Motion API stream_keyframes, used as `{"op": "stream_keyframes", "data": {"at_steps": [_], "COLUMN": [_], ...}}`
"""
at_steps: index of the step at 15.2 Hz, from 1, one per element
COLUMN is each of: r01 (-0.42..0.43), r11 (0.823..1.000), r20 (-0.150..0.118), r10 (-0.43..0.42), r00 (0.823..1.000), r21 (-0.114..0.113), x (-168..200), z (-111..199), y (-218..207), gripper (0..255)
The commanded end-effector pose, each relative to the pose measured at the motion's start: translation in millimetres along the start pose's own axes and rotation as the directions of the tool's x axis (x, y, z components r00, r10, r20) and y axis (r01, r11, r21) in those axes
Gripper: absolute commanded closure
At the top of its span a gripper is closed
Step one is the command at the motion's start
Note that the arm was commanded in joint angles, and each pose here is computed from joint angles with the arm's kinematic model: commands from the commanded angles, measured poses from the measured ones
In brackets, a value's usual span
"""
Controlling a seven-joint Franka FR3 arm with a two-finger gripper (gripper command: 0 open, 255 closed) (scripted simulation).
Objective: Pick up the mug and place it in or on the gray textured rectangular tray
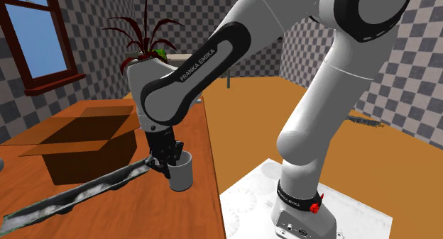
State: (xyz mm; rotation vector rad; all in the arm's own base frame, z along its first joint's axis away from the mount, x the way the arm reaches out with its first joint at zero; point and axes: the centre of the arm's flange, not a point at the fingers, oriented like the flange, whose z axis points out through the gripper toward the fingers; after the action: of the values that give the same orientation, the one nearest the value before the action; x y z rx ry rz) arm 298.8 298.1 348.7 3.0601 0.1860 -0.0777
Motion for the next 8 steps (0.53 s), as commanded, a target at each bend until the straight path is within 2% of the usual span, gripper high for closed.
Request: {"op": "stream_keyframes", "data": {"at_steps": [1,3,8], "r01": [0.000,0.000,0.000], "r11": [1.000,1.000,1.000], "r20": [0.000,0.000,0.000], "r10": [0.000,0.000,0.000], "r00": [1.000,1.000,1.000], "r21": [0.000,0.000,0.000], "x": [0.0,0.0,-1.4], "z": [-0.1,-0.1,-26.4], "y": [0.0,0.0,1.8], "gripper": [255,255,255]}}
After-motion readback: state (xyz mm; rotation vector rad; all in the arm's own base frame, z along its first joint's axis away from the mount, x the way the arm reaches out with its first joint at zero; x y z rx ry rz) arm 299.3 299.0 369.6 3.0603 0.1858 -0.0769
